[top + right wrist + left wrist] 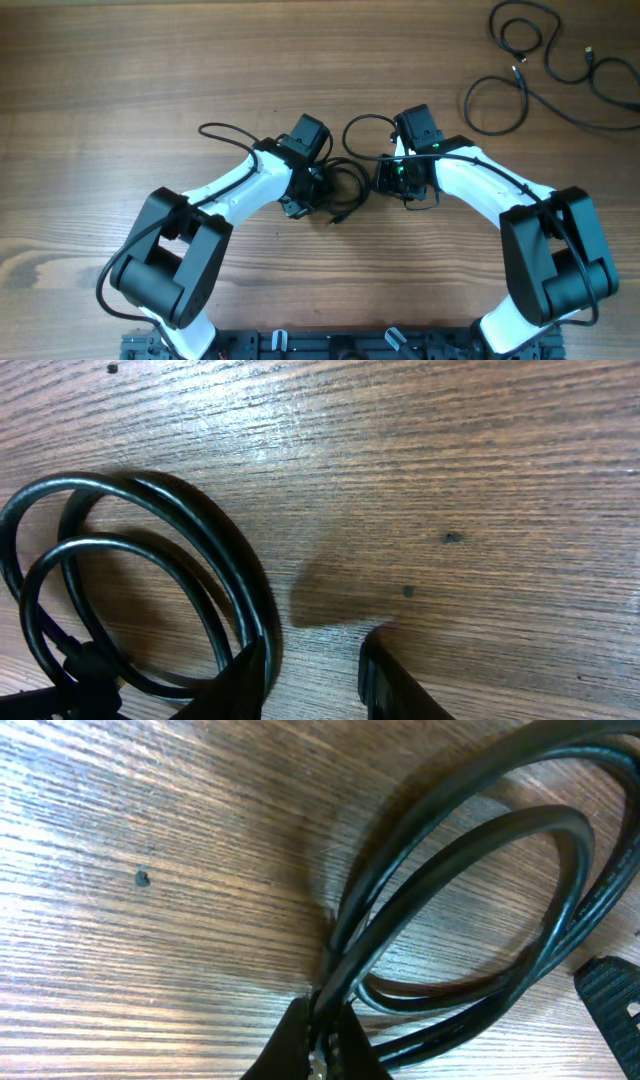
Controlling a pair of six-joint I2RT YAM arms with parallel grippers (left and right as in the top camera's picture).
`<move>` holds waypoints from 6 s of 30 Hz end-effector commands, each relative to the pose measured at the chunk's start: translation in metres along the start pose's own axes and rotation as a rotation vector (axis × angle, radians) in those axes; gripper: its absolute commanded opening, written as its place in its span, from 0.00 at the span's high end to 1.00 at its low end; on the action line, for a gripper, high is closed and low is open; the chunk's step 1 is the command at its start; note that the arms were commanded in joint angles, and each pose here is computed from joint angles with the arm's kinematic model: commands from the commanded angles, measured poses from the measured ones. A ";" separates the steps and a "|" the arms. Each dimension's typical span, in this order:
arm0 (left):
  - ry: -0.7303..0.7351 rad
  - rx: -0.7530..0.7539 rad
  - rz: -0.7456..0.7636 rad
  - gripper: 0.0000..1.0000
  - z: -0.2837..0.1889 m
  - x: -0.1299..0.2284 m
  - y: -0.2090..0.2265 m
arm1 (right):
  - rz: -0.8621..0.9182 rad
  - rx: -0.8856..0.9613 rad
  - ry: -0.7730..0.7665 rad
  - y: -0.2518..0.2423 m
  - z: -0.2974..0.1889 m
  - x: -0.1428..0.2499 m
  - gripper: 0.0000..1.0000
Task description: Untangle cables
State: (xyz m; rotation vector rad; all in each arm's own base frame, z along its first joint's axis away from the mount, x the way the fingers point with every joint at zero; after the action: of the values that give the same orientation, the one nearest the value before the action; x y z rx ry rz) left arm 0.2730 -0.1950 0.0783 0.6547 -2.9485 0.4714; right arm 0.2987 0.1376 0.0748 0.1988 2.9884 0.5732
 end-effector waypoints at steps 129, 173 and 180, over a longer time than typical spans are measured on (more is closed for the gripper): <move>-0.097 0.542 0.104 0.44 -0.177 0.022 0.003 | -0.385 -0.952 -0.402 0.095 -0.347 0.040 0.96; -0.211 -0.044 -0.359 0.52 -0.132 -0.052 0.118 | 0.483 0.308 -0.842 -0.063 -0.300 -0.037 0.96; -0.204 -0.043 -0.291 0.00 -0.127 -0.044 0.102 | 0.599 0.496 -0.932 -0.098 -0.316 -0.037 0.96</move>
State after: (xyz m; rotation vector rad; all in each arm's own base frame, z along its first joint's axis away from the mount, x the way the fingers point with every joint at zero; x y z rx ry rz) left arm 0.2719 -0.0438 0.1637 1.2007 -2.9523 0.3179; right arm 0.2886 -0.0569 0.3308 1.0016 2.1227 -0.0787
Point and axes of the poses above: each gripper's point midway between its finger pads, its own z axis out along the fingers, its own y axis along the line the jaws close on, x = y × z, the point moved 8 cm from there along -z, back along the fingers, and after that the axes turned 2 degrees about -z, right-handed, at the moved point
